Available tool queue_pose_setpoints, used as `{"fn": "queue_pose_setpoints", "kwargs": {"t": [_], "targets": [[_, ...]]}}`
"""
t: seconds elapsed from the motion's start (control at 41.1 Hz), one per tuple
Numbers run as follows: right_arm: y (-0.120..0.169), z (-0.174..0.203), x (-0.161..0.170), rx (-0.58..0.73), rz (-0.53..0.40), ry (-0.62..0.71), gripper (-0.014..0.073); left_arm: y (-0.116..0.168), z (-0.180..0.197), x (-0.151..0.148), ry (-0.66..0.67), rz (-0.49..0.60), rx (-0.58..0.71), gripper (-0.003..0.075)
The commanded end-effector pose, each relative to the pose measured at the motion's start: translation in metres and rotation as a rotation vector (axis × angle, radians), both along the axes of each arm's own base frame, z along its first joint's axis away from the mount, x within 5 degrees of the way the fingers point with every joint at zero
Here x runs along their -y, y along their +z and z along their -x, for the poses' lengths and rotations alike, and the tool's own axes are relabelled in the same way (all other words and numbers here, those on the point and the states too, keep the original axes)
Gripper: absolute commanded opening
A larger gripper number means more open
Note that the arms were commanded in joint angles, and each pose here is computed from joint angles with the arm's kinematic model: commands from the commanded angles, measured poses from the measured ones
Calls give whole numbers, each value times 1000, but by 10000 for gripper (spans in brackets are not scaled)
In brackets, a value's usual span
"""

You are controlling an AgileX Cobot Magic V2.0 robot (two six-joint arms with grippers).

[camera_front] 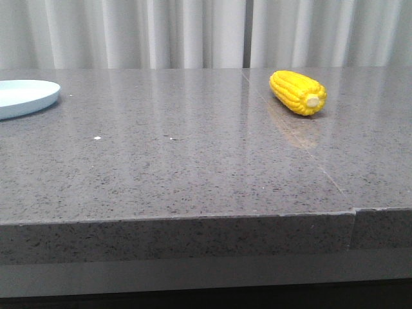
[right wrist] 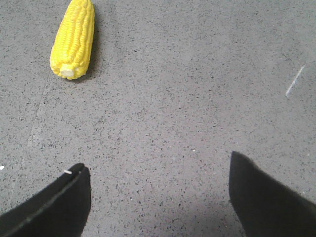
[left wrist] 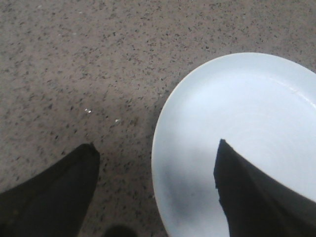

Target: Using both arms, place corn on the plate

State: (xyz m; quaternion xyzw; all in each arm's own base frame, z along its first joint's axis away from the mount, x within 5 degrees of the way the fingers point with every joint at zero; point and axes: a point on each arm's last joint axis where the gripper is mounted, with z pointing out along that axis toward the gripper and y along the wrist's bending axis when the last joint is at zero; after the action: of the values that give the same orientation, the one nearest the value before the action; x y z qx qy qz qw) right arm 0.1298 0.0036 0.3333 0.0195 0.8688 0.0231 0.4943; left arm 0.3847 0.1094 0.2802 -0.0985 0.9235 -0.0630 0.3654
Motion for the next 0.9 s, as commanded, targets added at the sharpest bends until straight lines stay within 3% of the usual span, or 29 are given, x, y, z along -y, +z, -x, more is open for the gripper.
{"fn": "queue_pose_setpoints", "kwargs": {"t": [0.0, 0.584, 0.73, 0.876], "targets": [[13, -4, 0, 84, 15, 5, 602, 21, -12, 3, 4, -25, 102, 482], [13, -4, 0, 84, 15, 5, 602, -9, -33, 5, -38, -34, 40, 471], [13, -4, 0, 84, 15, 5, 602, -10, -32, 6, -51, -38, 19, 361], [13, -4, 0, 84, 15, 5, 602, -11, -31, 6, -57, -40, 10, 194]]}}
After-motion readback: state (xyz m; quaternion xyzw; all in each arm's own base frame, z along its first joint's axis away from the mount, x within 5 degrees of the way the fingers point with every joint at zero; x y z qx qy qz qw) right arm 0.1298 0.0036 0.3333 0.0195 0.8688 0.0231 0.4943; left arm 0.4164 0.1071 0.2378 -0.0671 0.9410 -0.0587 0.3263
